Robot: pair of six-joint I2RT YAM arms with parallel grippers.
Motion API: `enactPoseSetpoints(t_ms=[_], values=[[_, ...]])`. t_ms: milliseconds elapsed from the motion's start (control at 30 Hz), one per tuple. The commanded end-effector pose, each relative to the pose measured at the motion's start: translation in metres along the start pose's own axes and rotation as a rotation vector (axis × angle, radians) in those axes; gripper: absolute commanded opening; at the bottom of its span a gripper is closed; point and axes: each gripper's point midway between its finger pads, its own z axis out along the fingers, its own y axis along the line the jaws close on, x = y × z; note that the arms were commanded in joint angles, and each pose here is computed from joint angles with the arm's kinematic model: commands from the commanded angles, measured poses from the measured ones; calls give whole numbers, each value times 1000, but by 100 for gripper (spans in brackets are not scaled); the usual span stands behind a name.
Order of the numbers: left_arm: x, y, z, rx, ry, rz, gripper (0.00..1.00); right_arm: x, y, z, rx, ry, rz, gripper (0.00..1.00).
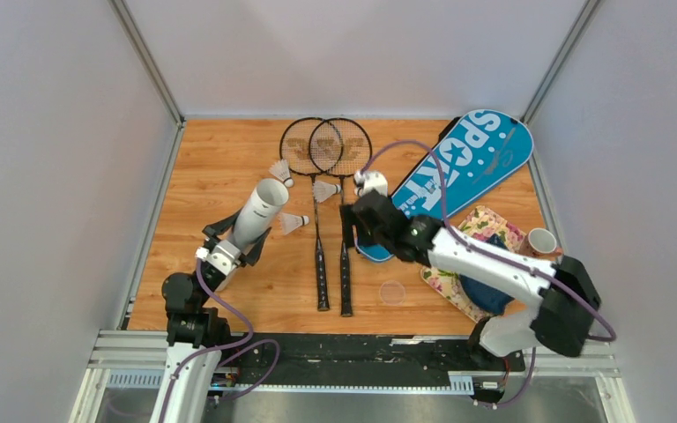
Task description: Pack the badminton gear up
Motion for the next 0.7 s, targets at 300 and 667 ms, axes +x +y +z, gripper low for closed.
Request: enactPoseSetpoints(t_ms=[300,667], values=[[20,8,-5,-74,67,-56,18,-144,-6,156,330,-69,137,73],[19,5,-4,-65,64,-65,17,-137,-24,198,457,-96,73,53]])
